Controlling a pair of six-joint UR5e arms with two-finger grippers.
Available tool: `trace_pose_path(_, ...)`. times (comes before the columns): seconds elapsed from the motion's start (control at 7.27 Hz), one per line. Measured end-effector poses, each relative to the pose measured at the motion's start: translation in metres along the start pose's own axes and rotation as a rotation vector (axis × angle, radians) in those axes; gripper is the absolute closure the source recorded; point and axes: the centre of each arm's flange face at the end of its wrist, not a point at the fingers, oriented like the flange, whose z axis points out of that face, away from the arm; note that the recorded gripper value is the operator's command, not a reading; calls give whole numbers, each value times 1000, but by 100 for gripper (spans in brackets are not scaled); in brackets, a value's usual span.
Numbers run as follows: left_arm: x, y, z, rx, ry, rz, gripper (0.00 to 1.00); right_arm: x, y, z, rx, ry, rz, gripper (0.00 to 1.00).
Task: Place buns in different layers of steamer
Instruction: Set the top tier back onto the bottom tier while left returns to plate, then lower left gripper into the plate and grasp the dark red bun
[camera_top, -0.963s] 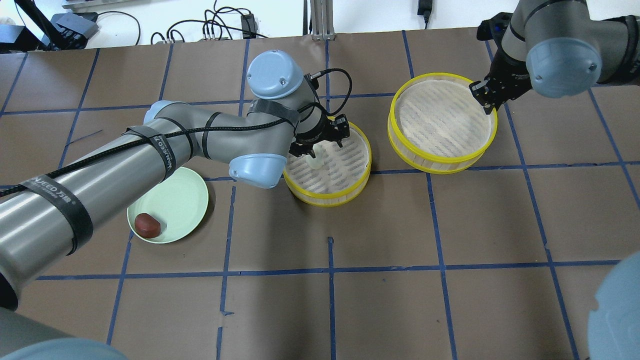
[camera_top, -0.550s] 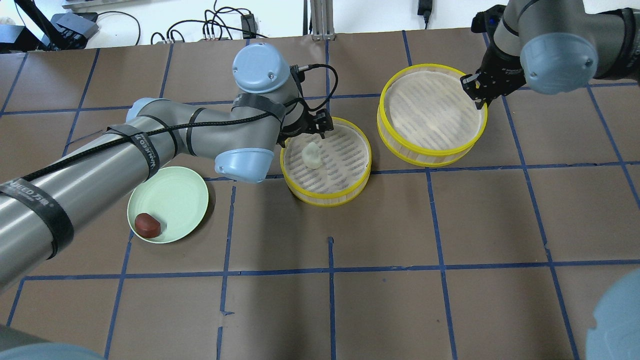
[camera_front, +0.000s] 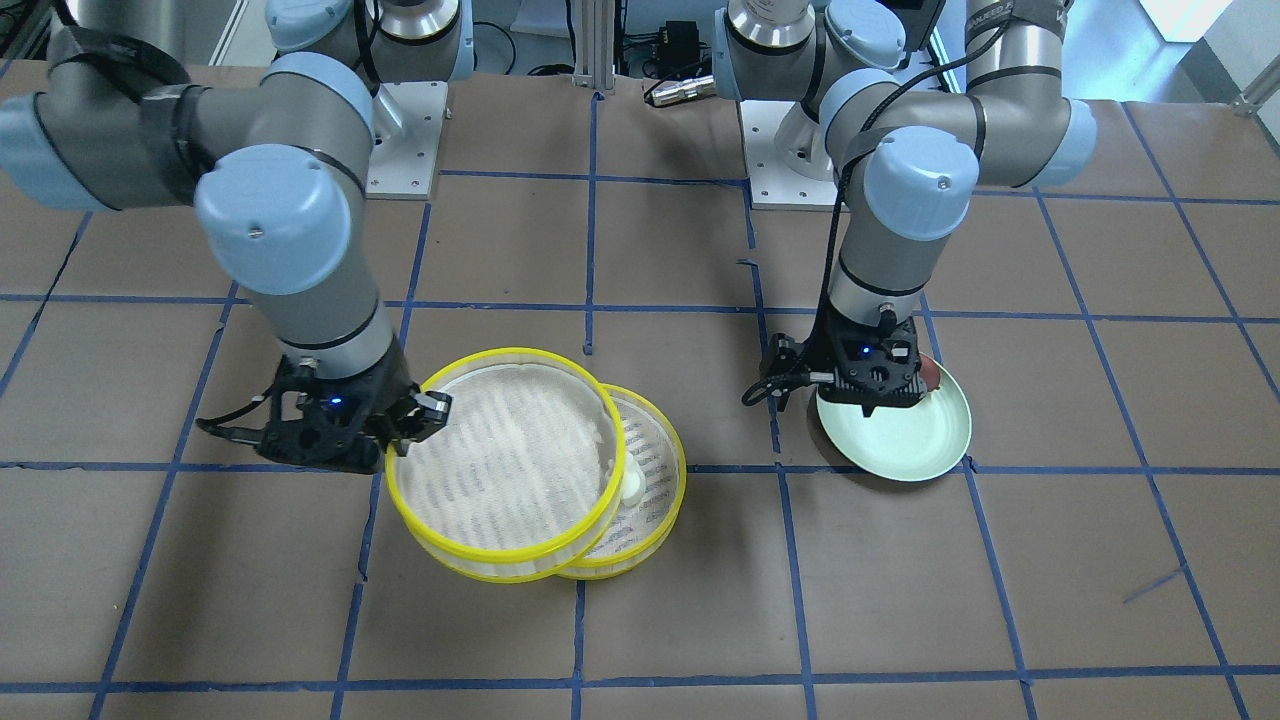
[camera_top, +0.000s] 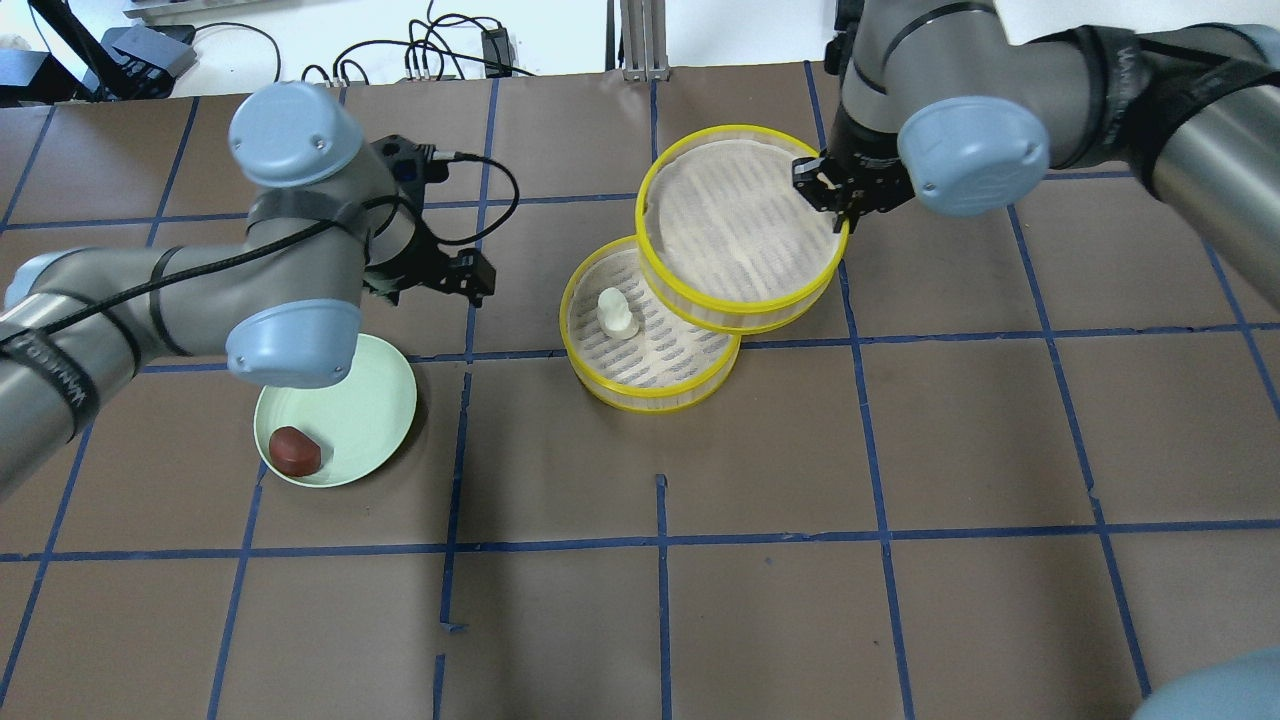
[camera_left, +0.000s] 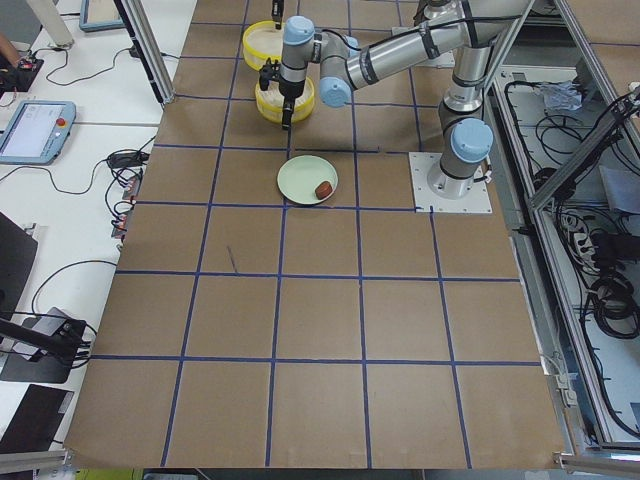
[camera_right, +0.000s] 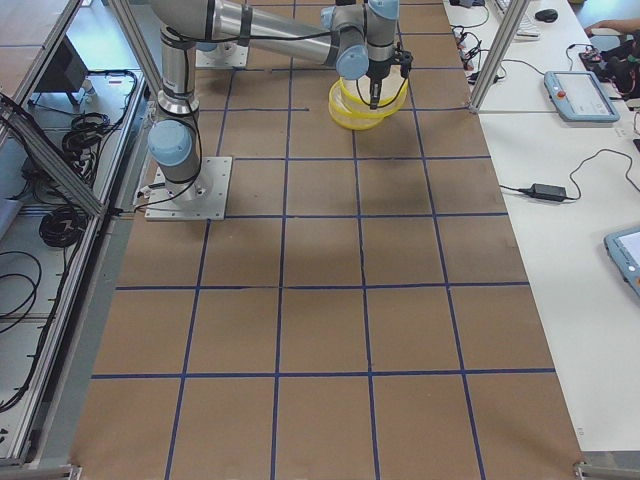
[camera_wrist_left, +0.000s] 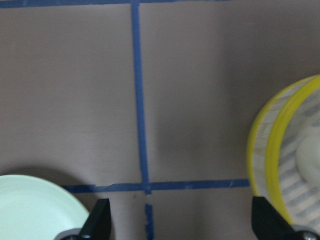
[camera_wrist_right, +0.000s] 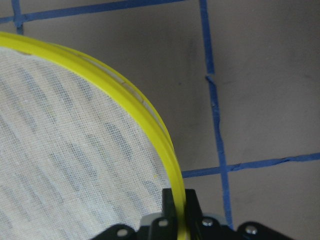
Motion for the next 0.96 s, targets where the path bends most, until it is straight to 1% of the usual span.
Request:
trace_pose_path(0.14, -32, 22, 13, -41, -1, 14, 0, -29, 12, 11, -12, 6, 6, 91)
trace_pose_path(0.41, -87, 58, 47, -136, 14, -14, 0, -53, 22, 29, -34, 19, -1, 90)
trace_pose_path(0.55, -106, 68, 59, -171, 16, -40, 0, -57, 24, 34, -42, 24, -5, 90)
trace_pose_path(0.69, -119, 73, 69, -205, 0, -54, 2, -60, 25, 38, -48, 27, -9, 90)
trace_pose_path(0.83, -125, 75, 78, -235, -15, -60, 4, -61, 24, 42, -51, 29, -12, 90)
trace_pose_path(0.96, -128, 76, 85, -254, -19, -63, 13, -61, 24, 44, -53, 35, -17, 89)
